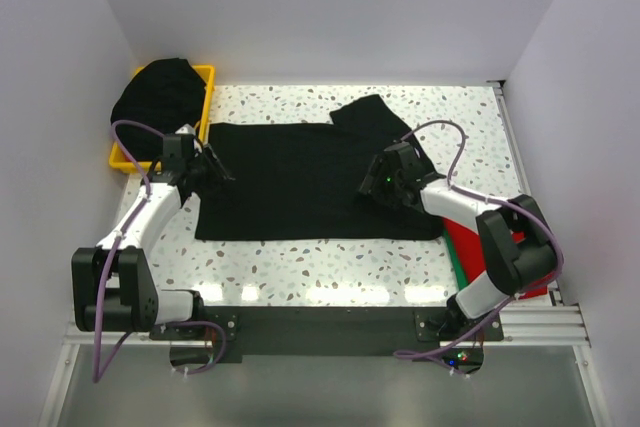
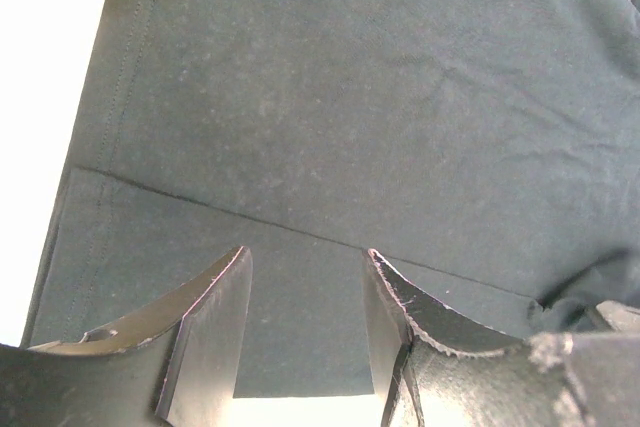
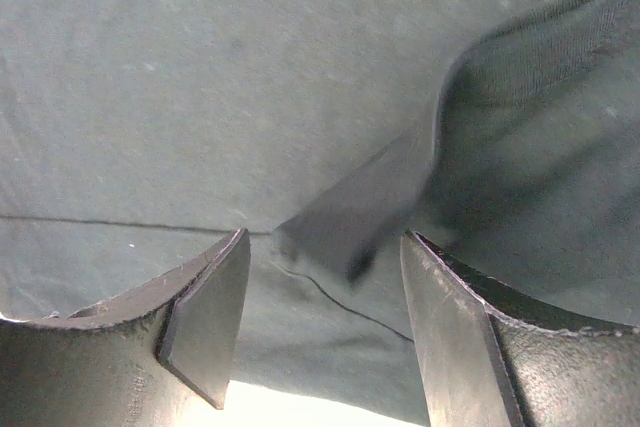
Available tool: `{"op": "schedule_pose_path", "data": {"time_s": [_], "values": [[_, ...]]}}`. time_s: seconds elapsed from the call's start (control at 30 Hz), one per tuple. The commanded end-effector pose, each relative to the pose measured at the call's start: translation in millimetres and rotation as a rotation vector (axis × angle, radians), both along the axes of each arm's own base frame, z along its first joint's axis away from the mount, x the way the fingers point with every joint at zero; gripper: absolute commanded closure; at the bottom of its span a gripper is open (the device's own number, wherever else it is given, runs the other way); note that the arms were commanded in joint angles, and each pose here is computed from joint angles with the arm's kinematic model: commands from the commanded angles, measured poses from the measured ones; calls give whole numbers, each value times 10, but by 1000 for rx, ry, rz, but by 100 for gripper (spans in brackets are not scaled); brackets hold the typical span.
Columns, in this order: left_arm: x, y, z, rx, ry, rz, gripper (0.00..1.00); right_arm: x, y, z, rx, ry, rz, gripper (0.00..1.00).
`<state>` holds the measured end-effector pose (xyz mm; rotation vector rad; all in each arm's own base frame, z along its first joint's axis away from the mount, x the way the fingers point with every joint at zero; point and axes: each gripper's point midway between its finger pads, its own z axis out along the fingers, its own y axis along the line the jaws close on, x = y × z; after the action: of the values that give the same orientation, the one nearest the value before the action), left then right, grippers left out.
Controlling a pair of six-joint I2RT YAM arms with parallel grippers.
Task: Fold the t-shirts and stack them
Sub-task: Fold the tshirt
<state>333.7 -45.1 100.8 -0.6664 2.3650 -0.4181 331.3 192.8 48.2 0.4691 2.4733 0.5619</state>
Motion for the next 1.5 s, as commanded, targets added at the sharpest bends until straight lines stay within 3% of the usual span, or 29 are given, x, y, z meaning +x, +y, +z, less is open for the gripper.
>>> {"op": "schedule_pose_path", "data": {"time_s": [0.0, 0.3, 0.57, 0.67, 0.7, 0.8, 1.47], "values": [[130, 7, 114, 5, -56, -21, 47, 230, 112, 126, 4, -62, 11, 35], [106, 1, 58, -5, -40, -16, 48, 345, 371, -80, -2, -28, 83, 36], [76, -3, 33, -7, -32, -13, 48, 393, 70, 90, -178, -66, 30, 38], [77, 2, 38, -8, -33, -11, 48, 439, -44, 157, -254, -80, 18, 46], [77, -3, 43, -8, -35, -12, 48, 445, -63, 162, -277, -82, 24, 53], [81, 4, 35, -7, -33, -10, 48, 482, -94, 192, -331, -82, 27, 57], [50, 7, 12, 1, -28, -16, 48, 595, 282, 78, -561, -65, 130, 59]]}}
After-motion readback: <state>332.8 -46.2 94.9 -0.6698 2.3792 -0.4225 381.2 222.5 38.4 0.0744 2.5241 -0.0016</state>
